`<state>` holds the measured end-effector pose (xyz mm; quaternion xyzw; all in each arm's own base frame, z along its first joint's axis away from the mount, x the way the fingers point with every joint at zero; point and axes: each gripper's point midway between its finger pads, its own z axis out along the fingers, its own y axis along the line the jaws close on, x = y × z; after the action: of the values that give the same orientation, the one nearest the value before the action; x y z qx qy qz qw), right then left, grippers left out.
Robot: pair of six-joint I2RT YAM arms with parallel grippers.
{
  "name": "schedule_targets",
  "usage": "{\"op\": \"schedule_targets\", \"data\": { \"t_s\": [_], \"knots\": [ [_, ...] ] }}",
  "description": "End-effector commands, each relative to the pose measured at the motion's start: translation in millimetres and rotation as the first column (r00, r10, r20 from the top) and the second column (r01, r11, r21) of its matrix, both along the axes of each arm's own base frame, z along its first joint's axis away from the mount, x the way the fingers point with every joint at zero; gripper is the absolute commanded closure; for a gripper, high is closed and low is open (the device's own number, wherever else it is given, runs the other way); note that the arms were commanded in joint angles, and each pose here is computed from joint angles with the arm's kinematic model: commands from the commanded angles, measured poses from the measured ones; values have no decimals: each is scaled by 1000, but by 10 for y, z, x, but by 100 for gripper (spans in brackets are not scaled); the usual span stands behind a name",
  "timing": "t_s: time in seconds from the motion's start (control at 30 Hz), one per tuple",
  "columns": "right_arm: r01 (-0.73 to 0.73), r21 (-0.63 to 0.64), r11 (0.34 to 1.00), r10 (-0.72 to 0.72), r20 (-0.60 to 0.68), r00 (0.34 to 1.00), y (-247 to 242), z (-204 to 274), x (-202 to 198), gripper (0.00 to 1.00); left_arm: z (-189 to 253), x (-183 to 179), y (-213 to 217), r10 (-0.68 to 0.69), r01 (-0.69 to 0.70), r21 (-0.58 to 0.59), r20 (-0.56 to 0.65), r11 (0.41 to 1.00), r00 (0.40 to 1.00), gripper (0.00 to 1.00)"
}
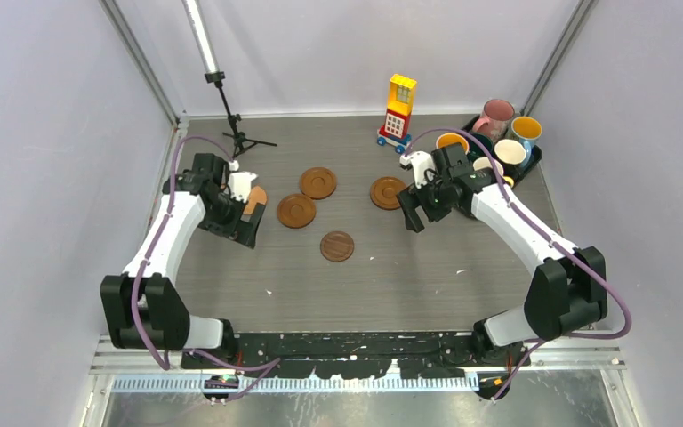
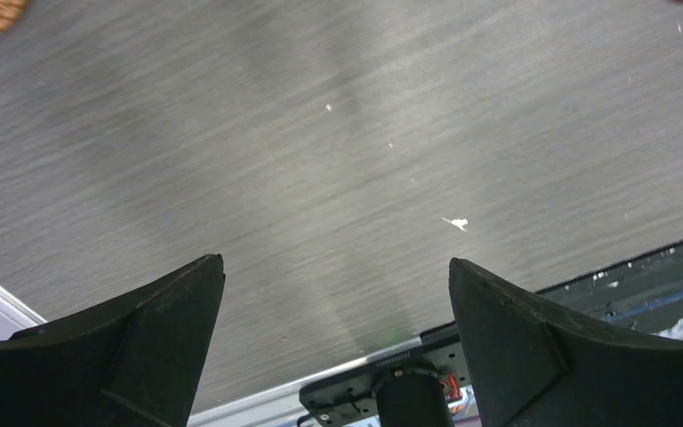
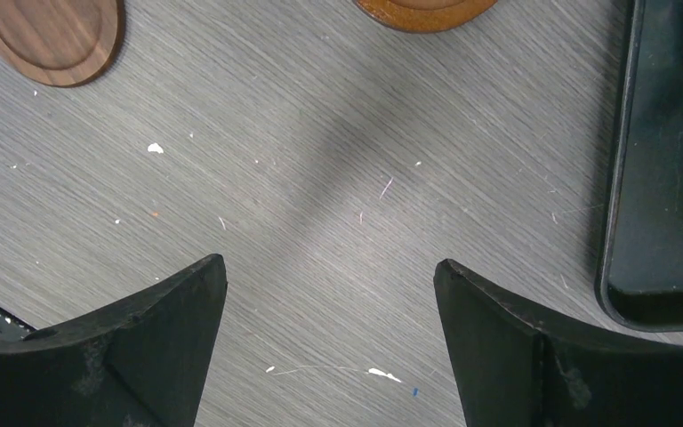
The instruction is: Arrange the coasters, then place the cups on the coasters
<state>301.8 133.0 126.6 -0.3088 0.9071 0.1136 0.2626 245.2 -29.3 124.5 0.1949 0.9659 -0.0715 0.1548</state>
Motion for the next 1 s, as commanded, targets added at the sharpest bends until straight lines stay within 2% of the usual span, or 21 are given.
{"op": "schedule_targets", "data": {
  "t_s": [0.0, 0.17, 0.43, 0.5, 0.6, 0.73, 0.97],
  "knots": [
    [-9, 8, 1000, 8, 58, 998, 46, 147, 178, 9, 146, 406, 114, 64, -66, 13, 98, 998, 993, 0],
    [-12, -2, 1000, 12, 44, 999, 55, 128, 228, 9, 88, 726, 375, 154, -154, -11, 79, 988, 985, 0],
    [-6, -16, 1000, 7, 28, 1000, 82, 111, 360, 9, -111, 1283, 675, 240, -244, 42, 87, 969, 967, 0],
    [-4, -18, 1000, 5, 33, 999, 88, 151, 412, 9, -196, 1395, 756, 297, -299, 28, 61, 954, 953, 6],
    [-4, -25, 1000, 6, 42, 999, 91, 174, 463, 9, -330, 1509, 847, 347, -347, 4, 0, 938, 938, 20],
    [2, -30, 1000, 0, 43, 999, 89, 170, 492, 9, -441, 1665, 809, 328, -328, -43, 12, 944, 944, 37],
    [8, -44, 999, -6, 30, 1000, 71, 118, 499, 9, -491, 1890, 576, 239, -236, -45, 76, 971, 968, 46]
  ]
}}
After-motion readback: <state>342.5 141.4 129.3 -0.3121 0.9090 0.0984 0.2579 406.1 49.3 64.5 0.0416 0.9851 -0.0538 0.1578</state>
